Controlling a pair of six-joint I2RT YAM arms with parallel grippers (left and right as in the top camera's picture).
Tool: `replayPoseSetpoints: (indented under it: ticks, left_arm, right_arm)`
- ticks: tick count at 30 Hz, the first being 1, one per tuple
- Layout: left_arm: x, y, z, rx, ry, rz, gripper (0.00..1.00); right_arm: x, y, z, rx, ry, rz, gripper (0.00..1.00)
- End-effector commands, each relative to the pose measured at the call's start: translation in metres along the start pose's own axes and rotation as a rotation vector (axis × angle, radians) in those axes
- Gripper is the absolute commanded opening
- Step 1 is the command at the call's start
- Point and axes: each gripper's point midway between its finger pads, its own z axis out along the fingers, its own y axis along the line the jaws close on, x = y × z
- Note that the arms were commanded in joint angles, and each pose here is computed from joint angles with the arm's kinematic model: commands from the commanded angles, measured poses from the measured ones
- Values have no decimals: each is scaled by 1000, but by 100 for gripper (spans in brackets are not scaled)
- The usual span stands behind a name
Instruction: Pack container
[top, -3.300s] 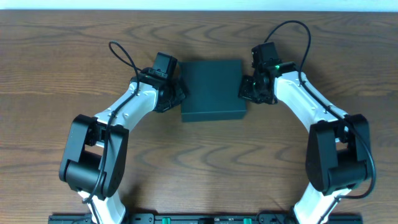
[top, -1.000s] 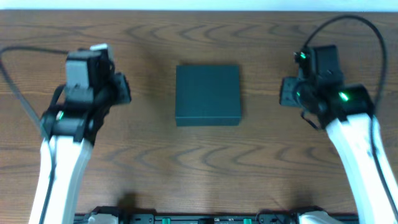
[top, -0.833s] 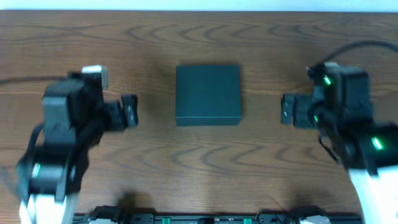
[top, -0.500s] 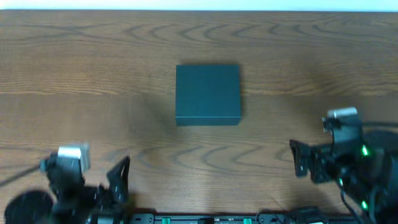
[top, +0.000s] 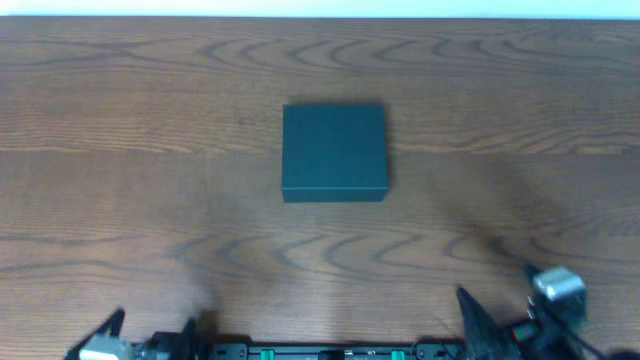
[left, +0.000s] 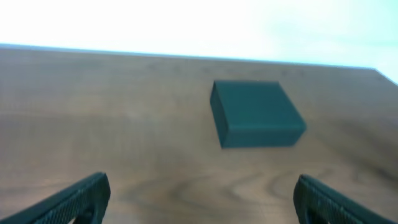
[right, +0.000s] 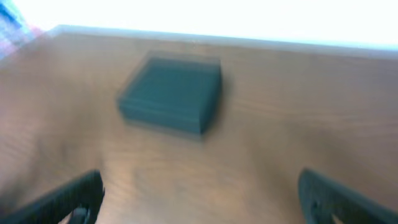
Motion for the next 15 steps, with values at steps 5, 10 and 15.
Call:
replayPoseSetpoints:
  ticks: [5, 10, 15]
  left_arm:
    - [-6, 16, 87, -23, -77, 205, 95]
    - [2, 29, 143, -52, -158, 213, 95]
    - [37, 43, 188, -74, -160, 190, 96]
  right_arm:
    - [-28, -21, 85, 10, -287, -96, 99]
    - [-31, -63, 116, 226, -371, -186, 99]
    - [1, -73, 156, 221, -244, -173, 99]
